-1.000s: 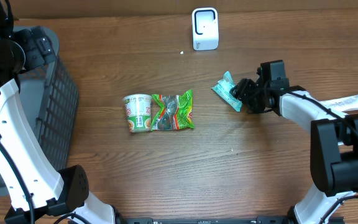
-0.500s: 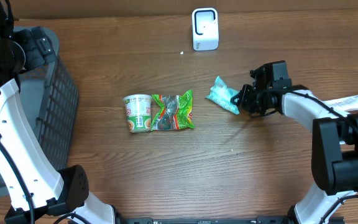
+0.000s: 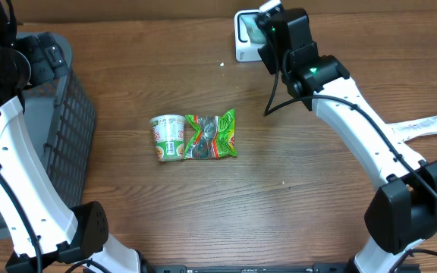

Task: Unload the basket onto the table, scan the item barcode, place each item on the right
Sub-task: 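Lift the wipes pack and carry it to the white scanner, then hold the wipes pack barcode in front of the scanner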

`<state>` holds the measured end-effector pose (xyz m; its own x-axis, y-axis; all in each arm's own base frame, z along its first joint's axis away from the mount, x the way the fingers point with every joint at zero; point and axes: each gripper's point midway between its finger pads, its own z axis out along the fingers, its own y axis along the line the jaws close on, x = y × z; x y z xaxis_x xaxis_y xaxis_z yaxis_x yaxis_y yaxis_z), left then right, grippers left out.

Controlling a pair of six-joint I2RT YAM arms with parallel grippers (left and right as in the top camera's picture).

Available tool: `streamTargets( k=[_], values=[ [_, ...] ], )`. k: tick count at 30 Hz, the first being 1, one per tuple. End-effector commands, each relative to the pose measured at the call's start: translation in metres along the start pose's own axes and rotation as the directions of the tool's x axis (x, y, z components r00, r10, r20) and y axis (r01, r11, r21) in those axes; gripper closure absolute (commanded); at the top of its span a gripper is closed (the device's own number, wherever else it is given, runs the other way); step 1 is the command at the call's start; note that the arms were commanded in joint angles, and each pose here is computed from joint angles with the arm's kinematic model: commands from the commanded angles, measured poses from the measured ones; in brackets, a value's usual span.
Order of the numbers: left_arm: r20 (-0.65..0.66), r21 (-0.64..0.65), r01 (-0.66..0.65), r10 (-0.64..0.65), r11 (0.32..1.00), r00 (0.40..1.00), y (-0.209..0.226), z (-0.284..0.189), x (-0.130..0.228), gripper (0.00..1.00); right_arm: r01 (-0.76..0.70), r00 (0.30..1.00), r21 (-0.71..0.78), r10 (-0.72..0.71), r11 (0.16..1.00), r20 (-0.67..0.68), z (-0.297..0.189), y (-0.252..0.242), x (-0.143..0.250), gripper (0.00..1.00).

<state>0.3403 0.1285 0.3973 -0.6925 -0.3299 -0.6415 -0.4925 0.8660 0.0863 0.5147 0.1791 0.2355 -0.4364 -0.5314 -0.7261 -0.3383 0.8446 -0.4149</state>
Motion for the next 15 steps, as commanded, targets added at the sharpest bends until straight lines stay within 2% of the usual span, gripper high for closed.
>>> streamTargets(
  k=[1, 4, 8, 15],
  values=[
    [-0.001, 0.001, -0.017, 0.017, 1.0, 1.0, -0.001, 0.001, 0.0, 0.0, 0.279, 0.952, 0.205, -0.298, 0.938, 0.068, -0.013, -0.039, -0.04, 0.96],
    [-0.001, 0.001, -0.017, 0.017, 1.0, 1.0, -0.001, 0.001, 0.0, 0.0, 0.323, 0.928, 0.307, -0.364, 0.895, 0.085, -0.006, -0.051, -0.054, 0.96],
    [-0.001, 0.001, -0.017, 0.017, 1.0, 1.0, -0.001, 0.001, 0.0, 0.0, 0.448, 0.863, 0.427, -0.505, 0.786, 0.024, 0.01, -0.061, -0.063, 0.96],
    [-0.001, 0.001, -0.017, 0.017, 1.0, 1.0, -0.001, 0.001, 0.0, 0.0, 0.567, 0.779, 0.495, -0.624, 0.659, -0.063, 0.052, -0.052, -0.054, 0.96]
  ],
)
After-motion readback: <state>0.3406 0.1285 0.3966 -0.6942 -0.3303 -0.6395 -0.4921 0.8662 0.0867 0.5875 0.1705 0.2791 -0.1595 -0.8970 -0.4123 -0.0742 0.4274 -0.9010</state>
